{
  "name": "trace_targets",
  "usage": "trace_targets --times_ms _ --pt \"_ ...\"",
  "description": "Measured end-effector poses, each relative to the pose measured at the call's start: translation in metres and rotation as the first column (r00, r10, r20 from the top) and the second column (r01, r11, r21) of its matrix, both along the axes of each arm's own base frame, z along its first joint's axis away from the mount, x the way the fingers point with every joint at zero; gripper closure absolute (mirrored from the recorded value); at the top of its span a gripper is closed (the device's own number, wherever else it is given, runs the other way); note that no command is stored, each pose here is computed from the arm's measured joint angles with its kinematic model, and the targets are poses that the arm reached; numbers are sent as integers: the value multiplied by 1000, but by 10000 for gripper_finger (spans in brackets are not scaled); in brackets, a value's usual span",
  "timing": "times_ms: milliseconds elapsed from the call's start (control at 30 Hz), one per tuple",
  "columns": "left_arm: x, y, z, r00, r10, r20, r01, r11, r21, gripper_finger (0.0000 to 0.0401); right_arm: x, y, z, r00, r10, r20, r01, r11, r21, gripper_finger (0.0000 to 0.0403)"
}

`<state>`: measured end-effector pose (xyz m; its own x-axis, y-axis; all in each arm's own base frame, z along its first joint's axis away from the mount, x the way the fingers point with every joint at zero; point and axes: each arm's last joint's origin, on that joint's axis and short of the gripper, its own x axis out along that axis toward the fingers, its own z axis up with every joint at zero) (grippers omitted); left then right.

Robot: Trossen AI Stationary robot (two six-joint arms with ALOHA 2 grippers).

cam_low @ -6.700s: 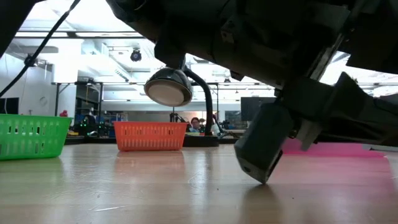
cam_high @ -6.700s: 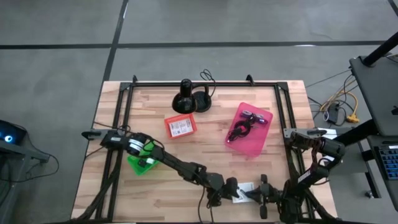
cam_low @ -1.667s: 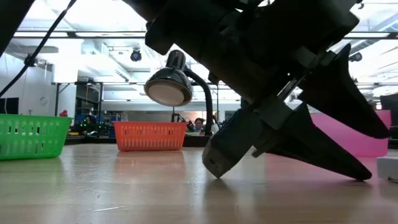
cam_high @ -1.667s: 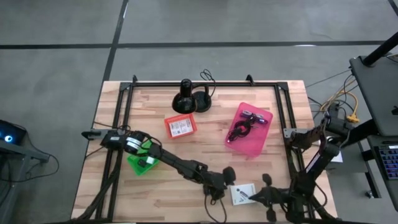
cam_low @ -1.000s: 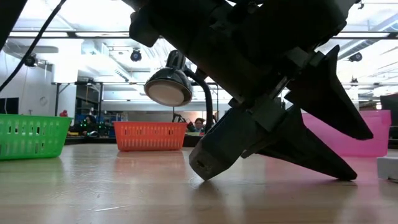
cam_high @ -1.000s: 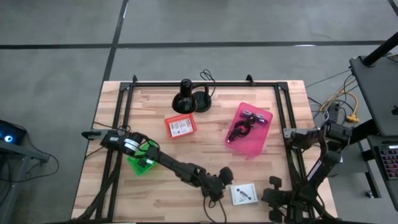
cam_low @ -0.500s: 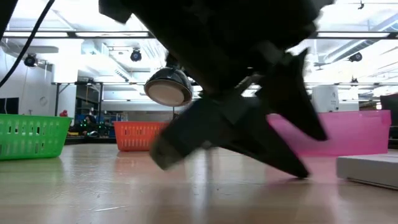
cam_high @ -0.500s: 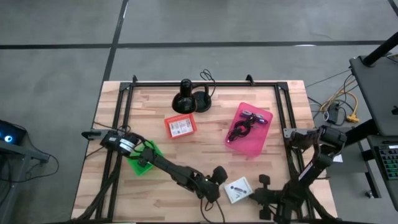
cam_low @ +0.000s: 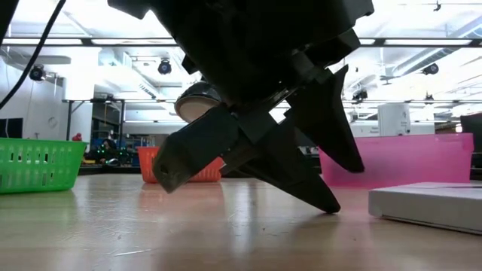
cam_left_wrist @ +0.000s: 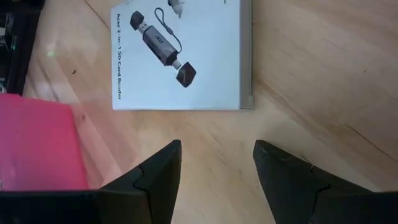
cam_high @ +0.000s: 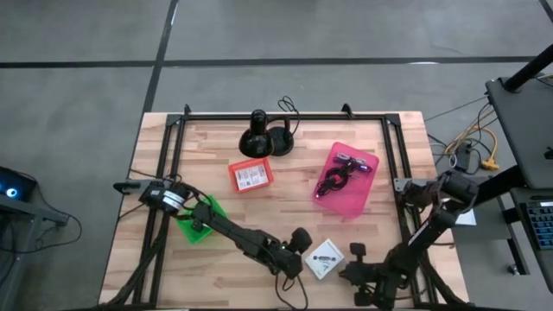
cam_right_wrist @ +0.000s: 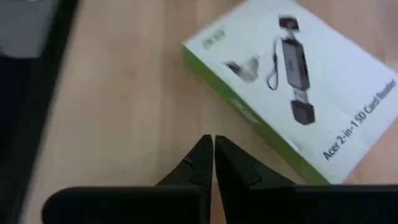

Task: Pick and place items into bin
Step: Stack the card reader box on top of the card reader box in the orange bin

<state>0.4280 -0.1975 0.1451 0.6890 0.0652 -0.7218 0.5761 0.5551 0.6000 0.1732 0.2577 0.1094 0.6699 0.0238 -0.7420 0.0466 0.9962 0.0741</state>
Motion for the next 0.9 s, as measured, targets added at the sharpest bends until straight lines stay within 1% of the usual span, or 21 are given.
trace_targets --times_ms 67,200,267,467,667,767,900 --pt "0 1 0 1000 6 2 -6 1000 7 211 -3 2 3 999 2 35 -1 1000 -10 394" --pt "0 1 0 1000 10 5 -10 1000 10 211 -6 2 7 989 -43 144 53 996 -65 394" --pt "0 1 0 1000 17 10 -17 1000 18 211 -4 1 7 983 -59 172 73 994 -79 394" --pt "2 6 1 999 39 23 -40 998 43 211 6 -4 -1 985 -79 156 96 990 -103 394" --pt "6 15 0 998 57 24 -59 997 46 211 7 -5 -6 987 -84 135 97 991 -95 394" --pt "8 19 0 999 45 28 -47 997 67 211 8 -4 -10 988 -87 131 100 991 -94 394" --pt "12 23 2 997 48 56 -51 997 62 211 11 -4 -18 984 -118 132 130 988 -86 394"
